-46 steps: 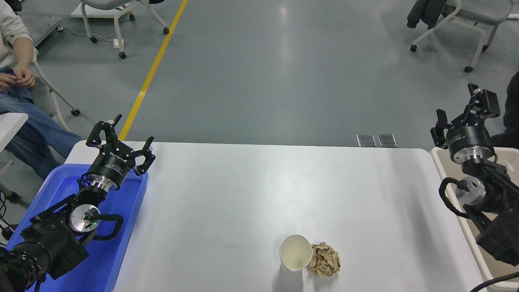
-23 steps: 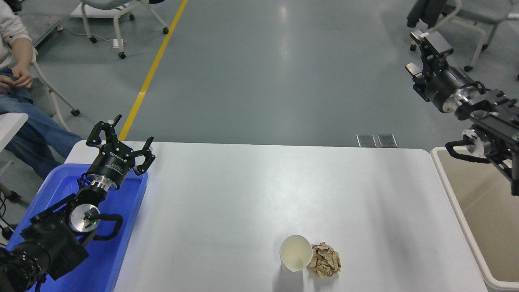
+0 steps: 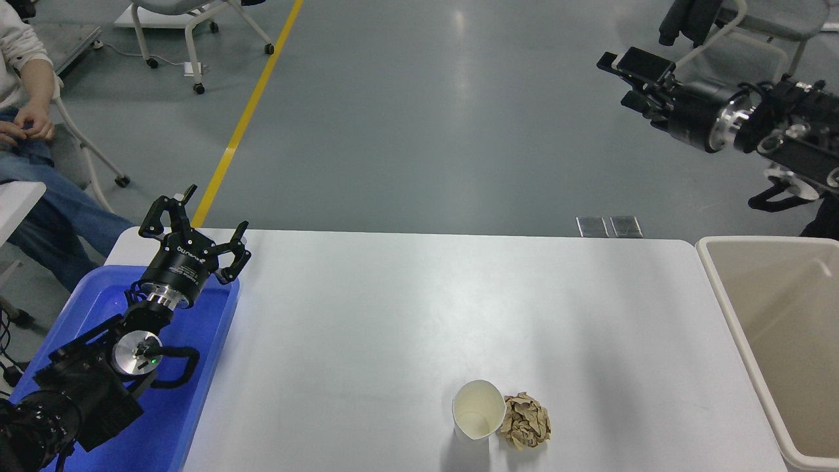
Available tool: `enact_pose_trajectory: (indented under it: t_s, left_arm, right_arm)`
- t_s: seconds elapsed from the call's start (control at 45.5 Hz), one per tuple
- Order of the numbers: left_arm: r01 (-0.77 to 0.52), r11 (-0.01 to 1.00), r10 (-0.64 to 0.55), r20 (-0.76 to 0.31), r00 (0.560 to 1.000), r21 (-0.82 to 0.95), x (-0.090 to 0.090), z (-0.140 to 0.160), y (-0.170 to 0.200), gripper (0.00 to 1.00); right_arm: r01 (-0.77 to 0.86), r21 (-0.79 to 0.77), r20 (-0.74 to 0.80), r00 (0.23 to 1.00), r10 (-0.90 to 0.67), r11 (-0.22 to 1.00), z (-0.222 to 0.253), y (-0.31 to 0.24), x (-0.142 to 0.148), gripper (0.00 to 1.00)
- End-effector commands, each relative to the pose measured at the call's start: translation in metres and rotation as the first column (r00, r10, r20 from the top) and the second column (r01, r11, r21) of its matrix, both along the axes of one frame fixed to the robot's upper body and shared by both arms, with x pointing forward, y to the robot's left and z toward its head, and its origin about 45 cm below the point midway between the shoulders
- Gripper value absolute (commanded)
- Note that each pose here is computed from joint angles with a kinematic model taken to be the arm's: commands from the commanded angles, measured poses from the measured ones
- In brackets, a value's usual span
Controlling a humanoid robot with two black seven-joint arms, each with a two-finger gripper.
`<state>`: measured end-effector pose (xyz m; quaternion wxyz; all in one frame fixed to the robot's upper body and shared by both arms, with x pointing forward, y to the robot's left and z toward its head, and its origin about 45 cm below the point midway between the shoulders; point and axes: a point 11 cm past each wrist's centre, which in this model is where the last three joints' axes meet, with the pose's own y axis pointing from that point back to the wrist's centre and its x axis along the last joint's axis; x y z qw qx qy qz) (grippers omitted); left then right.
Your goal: Dispose of the paper cup in the dustbin
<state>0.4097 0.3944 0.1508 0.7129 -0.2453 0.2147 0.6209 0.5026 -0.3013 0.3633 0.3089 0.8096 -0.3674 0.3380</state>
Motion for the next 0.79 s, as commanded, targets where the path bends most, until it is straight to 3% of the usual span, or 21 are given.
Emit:
enact_pose_trajectory:
  t_s: [0.0, 0.286, 0.769]
  left_arm:
    - [-0.001, 1.000, 0.001, 0.000, 1.000, -0.001, 0.000, 0.000, 0.000, 1.00]
    - [-0.001, 1.000, 0.001, 0.000, 1.000, 0.001, 0.000, 0.000, 0.000, 1.00]
    - [0.000, 1.000, 0.000, 0.000, 1.000, 0.000, 0.000, 0.000, 0.000, 1.00]
  right_arm:
    - [-0.226, -0.258, -0.136, 0.971, 0.196, 0.939, -0.011, 0.028, -0.020, 0.99]
    - [-0.489, -0.460, -0.286, 0.872, 0.397, 0.741, -0.028, 0.066, -0.055, 0.99]
    - [-0.769, -0.542, -0.549, 0.630, 0.549, 0.339, -0.113, 0.163, -0.102, 0.99]
